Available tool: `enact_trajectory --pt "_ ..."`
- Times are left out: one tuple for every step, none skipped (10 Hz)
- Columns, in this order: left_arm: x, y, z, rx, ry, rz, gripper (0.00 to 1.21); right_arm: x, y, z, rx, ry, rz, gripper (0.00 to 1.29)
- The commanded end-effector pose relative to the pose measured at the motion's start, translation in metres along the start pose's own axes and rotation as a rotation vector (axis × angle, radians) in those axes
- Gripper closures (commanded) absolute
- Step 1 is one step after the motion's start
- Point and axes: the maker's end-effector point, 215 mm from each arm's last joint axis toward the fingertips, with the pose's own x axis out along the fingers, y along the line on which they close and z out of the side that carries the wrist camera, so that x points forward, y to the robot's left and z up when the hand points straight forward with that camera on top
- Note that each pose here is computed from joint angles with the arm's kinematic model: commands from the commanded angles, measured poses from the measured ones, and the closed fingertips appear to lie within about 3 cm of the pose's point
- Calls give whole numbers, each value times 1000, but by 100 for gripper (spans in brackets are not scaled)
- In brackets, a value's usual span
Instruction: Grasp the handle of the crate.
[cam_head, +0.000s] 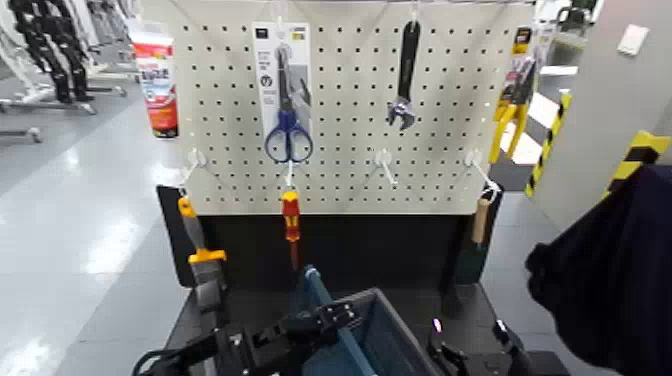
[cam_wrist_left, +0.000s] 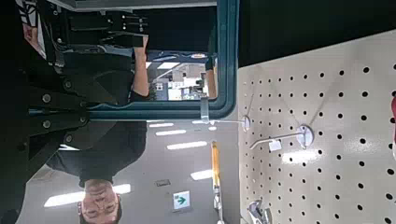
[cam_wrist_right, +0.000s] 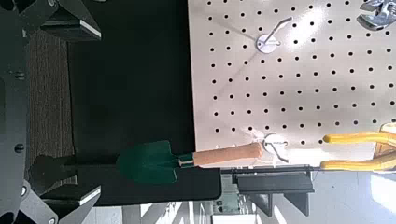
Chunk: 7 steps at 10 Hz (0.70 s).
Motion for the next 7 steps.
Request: enact_trajectory --pt "-2 2 0 -5 -3 0 119 0 0 0 -4 1 0 15" --pt "-2 2 1 -4 -5 0 119 0 1 -1 -3 3 1 15" --pt "-2 2 1 -6 -5 -1 119 0 1 -1 -3 5 0 15" --pt "-3 2 1 -8 -8 -1 119 0 1 -2 -3 6 0 15" --pt "-3 3 1 -11 -10 -1 119 1 0 -1 -5 5 -1 15" --pt "-3 4 1 -12 -10 0 119 1 0 -1 -13 4 -1 15" --pt "-3 4 1 -12 -10 0 119 1 -1 -1 -16 7 -2 14"
